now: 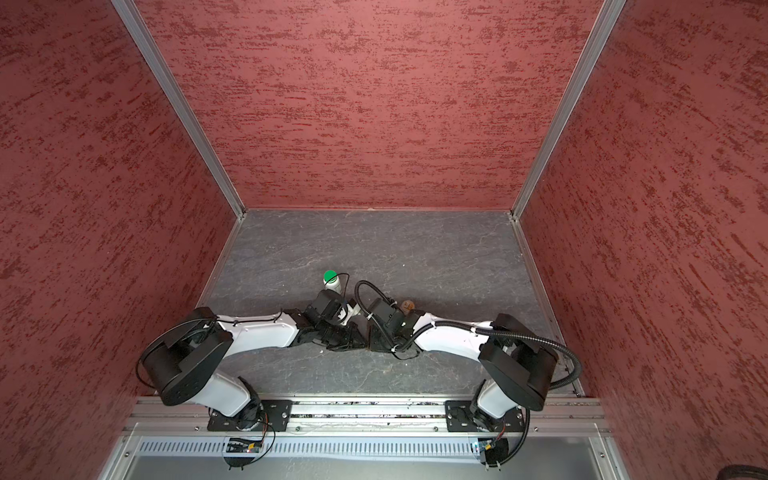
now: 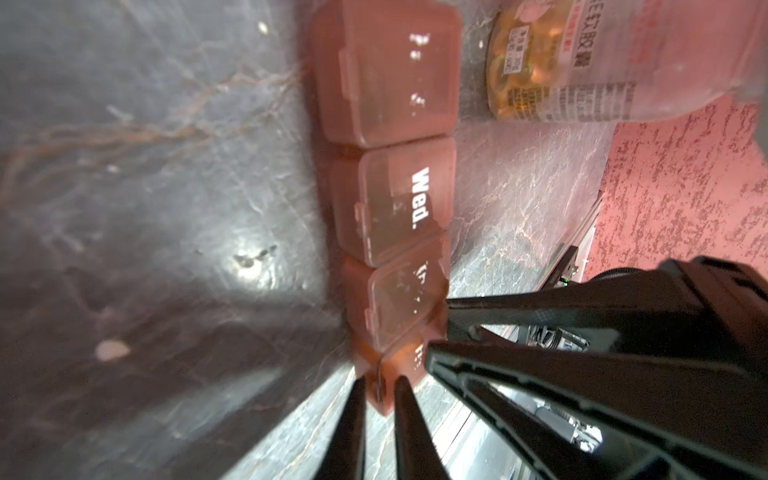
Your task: Sort the pills into containers
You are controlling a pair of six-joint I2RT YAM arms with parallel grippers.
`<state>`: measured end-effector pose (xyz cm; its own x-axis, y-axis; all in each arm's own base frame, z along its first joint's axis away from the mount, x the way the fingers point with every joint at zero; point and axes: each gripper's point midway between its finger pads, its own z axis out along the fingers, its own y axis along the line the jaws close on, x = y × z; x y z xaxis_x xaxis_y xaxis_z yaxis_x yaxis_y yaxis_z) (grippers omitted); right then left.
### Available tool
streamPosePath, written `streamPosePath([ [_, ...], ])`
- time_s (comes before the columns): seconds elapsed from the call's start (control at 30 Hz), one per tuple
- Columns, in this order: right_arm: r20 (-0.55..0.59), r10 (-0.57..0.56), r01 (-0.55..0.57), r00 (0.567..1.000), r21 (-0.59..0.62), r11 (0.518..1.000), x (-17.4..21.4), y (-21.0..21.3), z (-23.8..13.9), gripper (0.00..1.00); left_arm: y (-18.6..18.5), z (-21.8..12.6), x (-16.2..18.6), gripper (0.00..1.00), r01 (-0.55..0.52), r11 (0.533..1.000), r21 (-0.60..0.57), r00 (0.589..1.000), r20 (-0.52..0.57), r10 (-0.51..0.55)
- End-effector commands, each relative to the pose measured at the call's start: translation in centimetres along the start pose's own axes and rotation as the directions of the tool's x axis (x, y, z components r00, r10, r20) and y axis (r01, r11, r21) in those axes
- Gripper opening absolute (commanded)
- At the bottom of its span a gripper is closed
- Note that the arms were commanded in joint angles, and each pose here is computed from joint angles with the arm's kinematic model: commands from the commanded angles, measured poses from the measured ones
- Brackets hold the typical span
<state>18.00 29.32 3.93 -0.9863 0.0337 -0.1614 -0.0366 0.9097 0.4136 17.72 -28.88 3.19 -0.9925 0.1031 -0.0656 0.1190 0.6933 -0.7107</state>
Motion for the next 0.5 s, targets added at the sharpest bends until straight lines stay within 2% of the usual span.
streamPosePath([
  [0.0,0.037,-0.025,0.023,0.999,0.056,0.998,-1.1,-0.2,-1.3,0.26,-0.3,-0.4,-0.4,0.25,-0.032,0.999,-0.012,0.999,0.022,0.033],
  [0.2,0.088,-0.075,0.065,0.993,0.113,0.991,-3.1,0.8,-4.1,0.36,-0.3,-3.9,-1.7,0.47,-0.048,0.996,-0.078,0.989,0.139,0.058],
  [0.33,0.061,-0.084,0.074,0.995,0.151,0.986,-3.7,1.6,-4.2,0.44,0.4,-7.1,-2.4,0.52,-0.034,0.991,-0.126,0.97,0.236,0.063],
  [0.47,0.016,-0.08,0.074,0.997,0.22,0.973,-3.9,2.2,-3.5,0.53,1.4,-10.8,-2.9,0.55,0.002,0.985,-0.172,0.931,0.36,0.061],
])
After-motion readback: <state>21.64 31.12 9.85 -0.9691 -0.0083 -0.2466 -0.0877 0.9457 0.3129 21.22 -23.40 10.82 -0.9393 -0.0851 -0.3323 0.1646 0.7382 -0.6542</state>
